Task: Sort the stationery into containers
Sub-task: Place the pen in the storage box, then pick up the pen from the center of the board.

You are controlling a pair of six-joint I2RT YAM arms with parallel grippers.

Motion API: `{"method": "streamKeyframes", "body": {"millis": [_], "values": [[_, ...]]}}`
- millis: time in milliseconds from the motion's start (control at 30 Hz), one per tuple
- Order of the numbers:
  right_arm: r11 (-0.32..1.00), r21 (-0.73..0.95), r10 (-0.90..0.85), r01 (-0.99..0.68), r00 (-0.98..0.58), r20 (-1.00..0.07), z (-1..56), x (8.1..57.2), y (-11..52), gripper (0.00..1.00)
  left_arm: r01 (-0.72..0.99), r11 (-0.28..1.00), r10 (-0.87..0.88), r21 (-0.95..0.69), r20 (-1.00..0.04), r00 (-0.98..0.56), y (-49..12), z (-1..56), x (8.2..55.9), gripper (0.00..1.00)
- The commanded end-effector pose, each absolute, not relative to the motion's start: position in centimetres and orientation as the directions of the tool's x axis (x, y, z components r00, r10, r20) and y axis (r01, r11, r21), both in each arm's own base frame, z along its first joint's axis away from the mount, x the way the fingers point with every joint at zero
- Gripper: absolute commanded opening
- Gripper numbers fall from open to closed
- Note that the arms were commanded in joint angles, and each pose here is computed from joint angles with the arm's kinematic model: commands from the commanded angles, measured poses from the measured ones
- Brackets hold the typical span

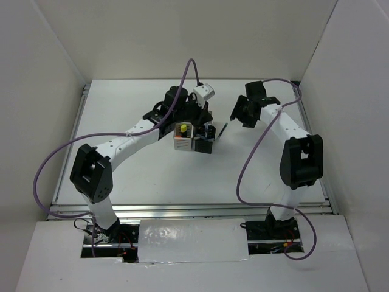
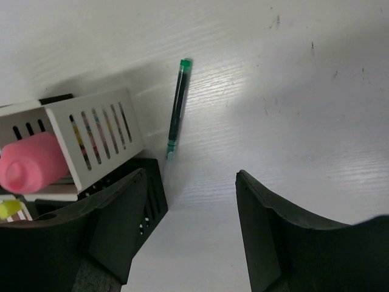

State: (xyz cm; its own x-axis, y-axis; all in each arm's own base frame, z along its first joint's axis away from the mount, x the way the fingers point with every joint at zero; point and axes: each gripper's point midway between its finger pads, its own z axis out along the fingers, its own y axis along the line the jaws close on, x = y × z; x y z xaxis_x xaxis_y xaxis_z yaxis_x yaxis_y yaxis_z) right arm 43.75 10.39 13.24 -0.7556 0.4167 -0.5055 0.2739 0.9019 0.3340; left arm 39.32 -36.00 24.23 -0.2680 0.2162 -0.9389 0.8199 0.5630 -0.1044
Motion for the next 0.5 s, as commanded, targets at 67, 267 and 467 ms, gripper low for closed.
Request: {"method": "streamKeyframes", "body": {"millis": [67,267,467], "values": [[0.865,0.340,0.498,0.368,-0.709,-0.499,12.5,45.0,10.5,0.66,0.814,0.576,0.198,-0.076,-0.953,-0.229,-35.1,25.5,39.8,0.36],[0.863,0.325,0.503,0.386,-0.701,-0.506,12.7,46.1,12.2,0.63,0.771,0.633,0.138,-0.074,-0.969,-0.206,-34.1,28.4,41.6,0.78],[0.868,0.246,0.494,0.431,-0.694,-0.524,10.9,46.3,13.6,0.60,0.737,0.672,0.066,-0.067,-0.987,-0.150,-32.8,33.3,43.1,0.81]]}}
